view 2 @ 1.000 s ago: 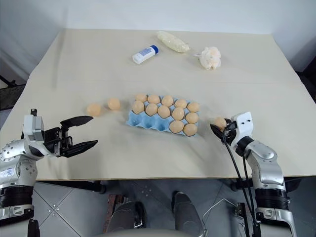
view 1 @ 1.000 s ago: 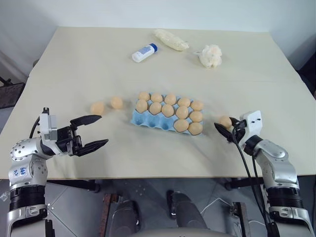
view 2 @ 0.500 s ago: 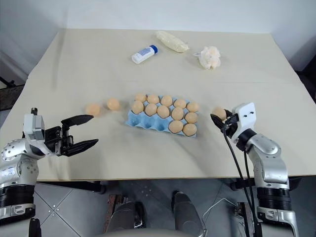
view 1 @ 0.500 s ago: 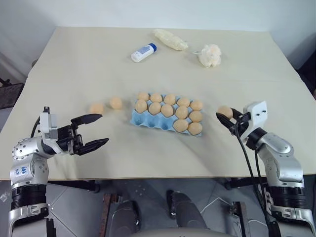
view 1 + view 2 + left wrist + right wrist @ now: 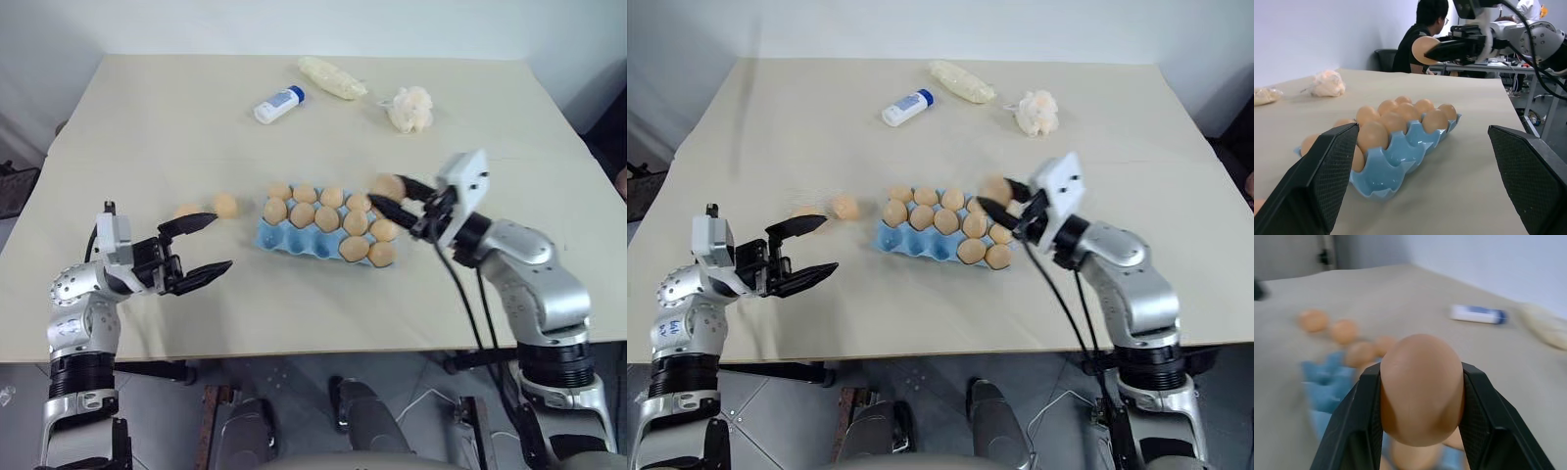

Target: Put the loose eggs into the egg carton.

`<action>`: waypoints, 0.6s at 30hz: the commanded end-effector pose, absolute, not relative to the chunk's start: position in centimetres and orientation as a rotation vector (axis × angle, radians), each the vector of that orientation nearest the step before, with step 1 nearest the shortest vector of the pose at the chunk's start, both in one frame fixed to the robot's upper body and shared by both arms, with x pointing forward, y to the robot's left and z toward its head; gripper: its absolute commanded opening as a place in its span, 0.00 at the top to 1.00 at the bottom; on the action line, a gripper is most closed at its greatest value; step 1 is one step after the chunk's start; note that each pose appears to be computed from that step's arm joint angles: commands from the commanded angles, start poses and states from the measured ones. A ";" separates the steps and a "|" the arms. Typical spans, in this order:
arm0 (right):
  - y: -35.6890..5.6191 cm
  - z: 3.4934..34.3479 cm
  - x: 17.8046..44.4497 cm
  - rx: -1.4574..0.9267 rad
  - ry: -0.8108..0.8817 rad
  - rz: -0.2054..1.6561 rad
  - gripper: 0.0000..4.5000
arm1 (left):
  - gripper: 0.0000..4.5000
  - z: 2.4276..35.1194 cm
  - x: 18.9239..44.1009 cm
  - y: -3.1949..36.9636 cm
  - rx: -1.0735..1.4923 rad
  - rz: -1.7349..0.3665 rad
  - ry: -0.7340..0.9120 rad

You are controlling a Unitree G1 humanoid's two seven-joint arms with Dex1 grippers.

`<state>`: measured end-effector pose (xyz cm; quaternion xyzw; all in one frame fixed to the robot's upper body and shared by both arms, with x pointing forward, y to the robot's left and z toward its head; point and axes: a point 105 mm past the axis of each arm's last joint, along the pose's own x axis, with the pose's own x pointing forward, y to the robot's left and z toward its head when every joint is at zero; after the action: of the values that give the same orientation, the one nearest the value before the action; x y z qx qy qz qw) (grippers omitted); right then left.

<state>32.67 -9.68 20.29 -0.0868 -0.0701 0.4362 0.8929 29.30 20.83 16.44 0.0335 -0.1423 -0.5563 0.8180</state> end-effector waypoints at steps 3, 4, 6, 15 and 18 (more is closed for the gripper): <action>-7.1 19.4 32.9 -0.228 -0.133 0.968 0.64 | 0.00 16.9 29.4 20.6 0.097 -1.175 -0.327; -6.8 19.0 33.1 -0.238 -0.121 0.969 0.64 | 0.00 16.9 29.5 20.6 0.098 -1.168 -0.325; -6.3 18.2 33.5 -0.258 -0.099 0.971 0.64 | 0.00 16.8 29.4 20.7 0.100 -1.160 -0.319; -3.8 16.9 34.0 -0.287 -0.065 1.025 0.64 | 0.00 16.4 29.3 20.8 0.101 -1.139 -0.309; -3.3 16.8 34.1 -0.290 -0.059 1.034 0.64 | 0.00 16.4 29.3 20.8 0.103 -1.134 -0.308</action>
<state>34.30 -3.77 15.60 -0.1314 -0.0040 0.4843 0.8650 29.53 21.07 15.75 0.0328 -0.1320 -0.5323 0.8356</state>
